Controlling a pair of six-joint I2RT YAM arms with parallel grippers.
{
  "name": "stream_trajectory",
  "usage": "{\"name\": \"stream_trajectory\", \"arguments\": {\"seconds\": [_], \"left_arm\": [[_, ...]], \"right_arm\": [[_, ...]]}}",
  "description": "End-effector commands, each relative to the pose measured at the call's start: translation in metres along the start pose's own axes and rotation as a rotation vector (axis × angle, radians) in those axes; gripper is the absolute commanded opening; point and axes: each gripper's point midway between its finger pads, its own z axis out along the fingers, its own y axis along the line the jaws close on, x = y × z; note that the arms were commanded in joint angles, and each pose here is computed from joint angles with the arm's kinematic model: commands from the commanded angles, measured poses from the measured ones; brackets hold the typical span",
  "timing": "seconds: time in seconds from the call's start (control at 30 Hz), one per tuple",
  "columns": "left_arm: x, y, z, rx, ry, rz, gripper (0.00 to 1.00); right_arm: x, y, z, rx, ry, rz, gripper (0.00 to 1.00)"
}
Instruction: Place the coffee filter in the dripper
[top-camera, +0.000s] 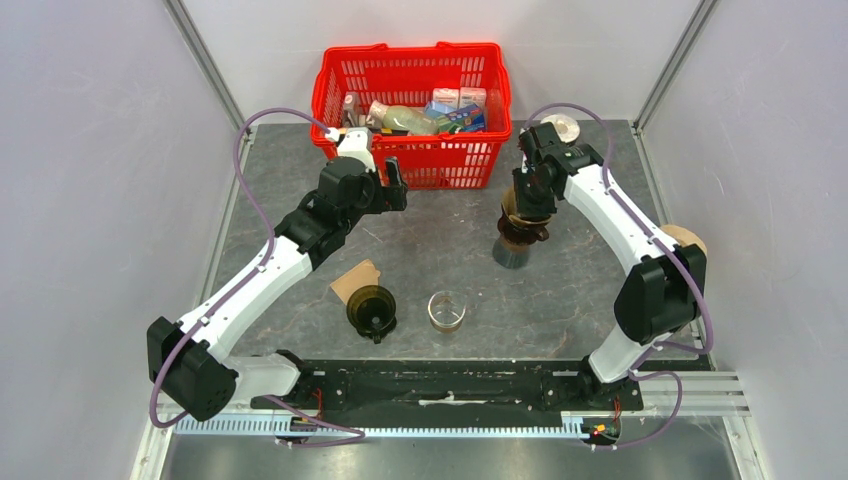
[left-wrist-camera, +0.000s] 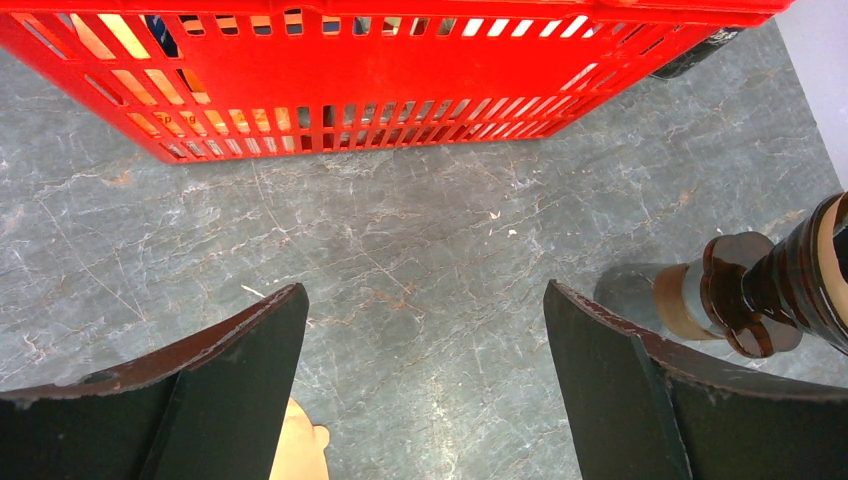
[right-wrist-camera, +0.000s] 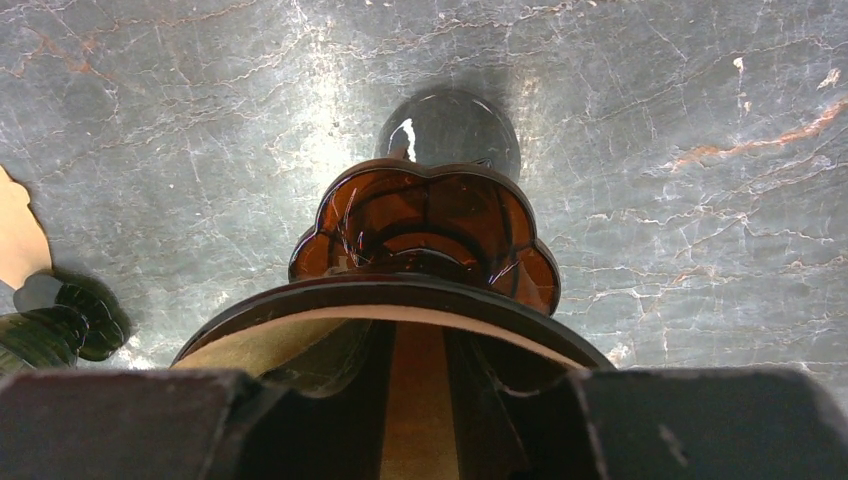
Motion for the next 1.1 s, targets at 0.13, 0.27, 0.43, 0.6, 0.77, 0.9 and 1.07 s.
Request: {"name": "stream_trajectory", "arguments": {"seconds": [0.13,0.27,0.43,0.6,0.77,0.9,1.07], "left_arm": [[-0.0078,-0.0016,0.0051,-0.003,-0.029,-0.036,0.95],[-0.0078,-0.0010,0.0056,-0.004,-0.028,-0.038,0.95],[-0.0075,-0.0009,0.0055,-0.004,-0.027,-0.037,0.95],[-0.0077,-0.0009,0.0053,-0.004,-0.028,-0.038,0.95],[-0.0069,-0.0005,0.0055,-0.005,-0.026,-0.039,0.95],[-0.0064,0.0002,0.0059,-0.008,-0.024,-0.039,0.95],[-0.0063,-0.0002,0.0059,-0.006,-0.023,-0.039,0.95]], "right_arm": [[0.0037,0.0091,-0.0023,-0.040,-0.001,-0.015,0.44],[0.0024,0.0086,-0.0027,-0.036,-0.004,-0.011,0.46],[0.0023,0.0083,-0.0024,-0.033,-0.005,-0.005,0.44],[0.0015,0.0087,-0.0022,-0.032,-0.006,0.004,0.34],[0.0008,0.0095,-0.0029,-0.032,-0.010,0.009,0.20],[0.0006,0.0095,-0.0036,-0.033,-0.012,0.012,0.18],[-0.0020,0.0104,-0.0067,-0.033,-0.024,0.011,0.19]]}}
